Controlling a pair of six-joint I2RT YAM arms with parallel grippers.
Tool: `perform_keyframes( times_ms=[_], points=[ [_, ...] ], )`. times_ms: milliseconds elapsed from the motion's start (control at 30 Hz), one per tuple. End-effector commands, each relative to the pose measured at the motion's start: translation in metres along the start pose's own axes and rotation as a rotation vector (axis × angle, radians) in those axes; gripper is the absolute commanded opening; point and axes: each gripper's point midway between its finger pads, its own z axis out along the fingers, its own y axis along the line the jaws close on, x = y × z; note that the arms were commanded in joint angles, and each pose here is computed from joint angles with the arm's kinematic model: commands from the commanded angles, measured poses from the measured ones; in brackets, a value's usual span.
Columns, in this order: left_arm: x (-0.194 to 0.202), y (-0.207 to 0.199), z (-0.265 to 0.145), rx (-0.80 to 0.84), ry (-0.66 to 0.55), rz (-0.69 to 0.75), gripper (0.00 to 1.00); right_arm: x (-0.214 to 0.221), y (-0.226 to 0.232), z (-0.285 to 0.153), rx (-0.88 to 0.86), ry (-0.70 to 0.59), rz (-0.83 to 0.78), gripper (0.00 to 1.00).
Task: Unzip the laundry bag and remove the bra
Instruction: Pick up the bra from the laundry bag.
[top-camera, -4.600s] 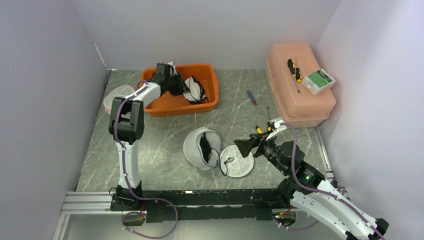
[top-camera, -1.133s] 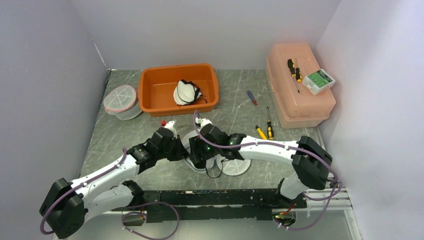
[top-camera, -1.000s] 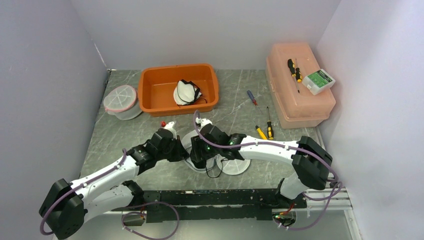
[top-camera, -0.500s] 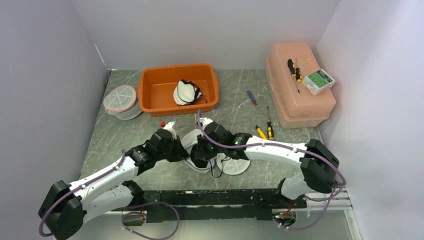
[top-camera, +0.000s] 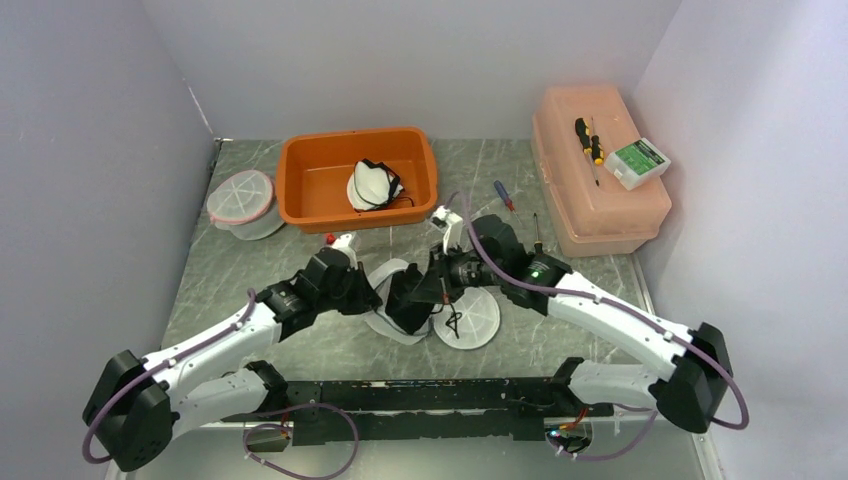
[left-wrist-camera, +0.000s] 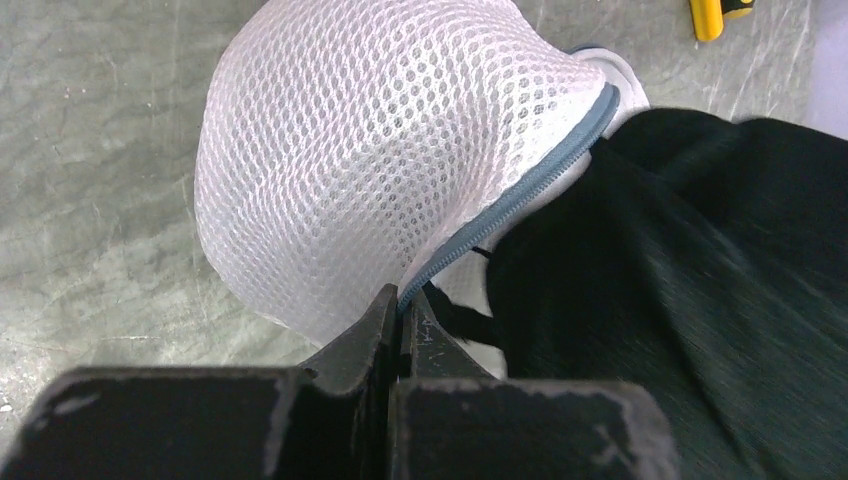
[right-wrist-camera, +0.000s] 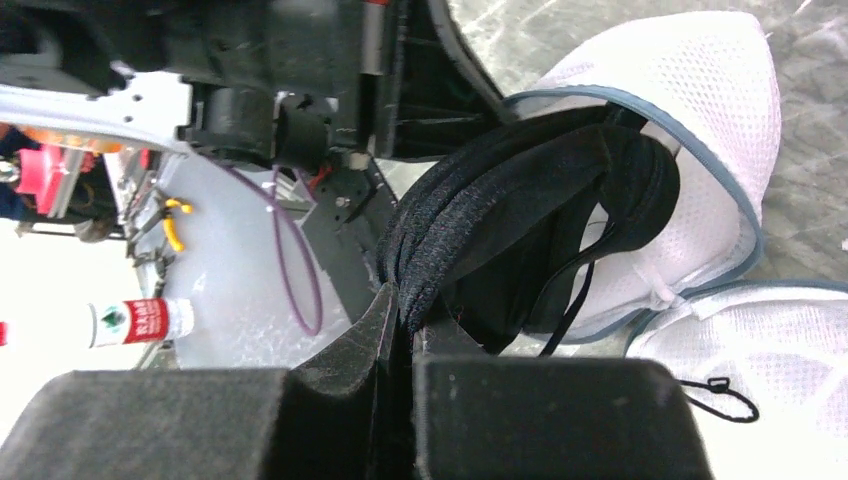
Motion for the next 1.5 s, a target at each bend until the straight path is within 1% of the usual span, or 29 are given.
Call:
perform_keyframes(
  times_ms=[0,133,233,400,533,633,733,900,933,967,1100,1133,1167,1233,1267,1333,1400,1467],
  points=[
    [-0.023,-0.022,0.004,0.053,-0.052,0.035,0.03,-0.021,0.029,-0.035,-0.126,-0.063,-0.056,0.0],
    [-0.028,-0.035,0.008,0.098,-0.049,0.038,0.03,-0.047,0.034,-0.065,-0.089,-0.146,-0.093,0.0],
    [-0.032,-0.049,0.009,0.156,-0.05,0.035,0.03,-0.066,0.035,-0.085,-0.019,-0.211,-0.132,0.0],
    [-0.04,-0.079,0.012,0.286,-0.053,0.011,0.03,-0.096,0.023,-0.118,0.169,-0.342,-0.174,0.0],
    [-0.046,-0.095,0.017,0.343,-0.045,-0.002,0.03,-0.119,0.012,-0.15,0.328,-0.455,-0.195,0.0],
    [-0.045,-0.093,0.026,0.331,-0.037,-0.012,0.03,-0.129,0.001,-0.165,0.43,-0.507,-0.184,0.0],
    [-0.04,-0.081,0.036,0.289,-0.039,-0.033,0.03,-0.132,-0.009,-0.172,0.497,-0.53,-0.168,0.0],
    [-0.035,-0.062,0.049,0.217,-0.046,-0.041,0.03,-0.137,-0.021,-0.175,0.558,-0.568,-0.162,0.0],
    [-0.034,-0.059,0.051,0.208,-0.05,-0.044,0.04,-0.138,-0.024,-0.173,0.567,-0.568,-0.156,0.0],
    [-0.034,-0.056,0.051,0.196,-0.054,-0.05,0.07,-0.138,-0.026,-0.171,0.573,-0.567,-0.149,0.0],
    [-0.039,-0.047,0.047,0.155,-0.09,-0.056,0.25,-0.141,-0.031,-0.163,0.573,-0.577,-0.124,0.0],
    [-0.043,-0.047,0.043,0.146,-0.108,-0.046,0.3,-0.141,-0.032,-0.161,0.572,-0.578,-0.12,0.0],
    [-0.046,-0.047,0.04,0.141,-0.121,-0.031,0.38,-0.141,-0.033,-0.158,0.57,-0.574,-0.115,0.0],
    [-0.055,-0.046,0.033,0.115,-0.148,-0.004,0.64,-0.141,-0.036,-0.153,0.57,-0.568,-0.109,0.0],
    [-0.057,-0.045,0.03,0.093,-0.149,0.009,0.74,-0.142,-0.036,-0.151,0.569,-0.568,-0.108,0.0],
    [-0.065,-0.047,0.022,0.07,-0.153,0.04,0.84,-0.145,-0.038,-0.147,0.57,-0.568,-0.107,0.0],
    [-0.076,-0.047,0.013,0.029,-0.177,0.063,0.89,-0.149,-0.036,-0.144,0.56,-0.568,-0.108,0.0],
    [-0.087,-0.052,0.002,0.024,-0.207,0.074,0.94,-0.153,-0.031,-0.141,0.535,-0.575,-0.104,0.0]
  ],
)
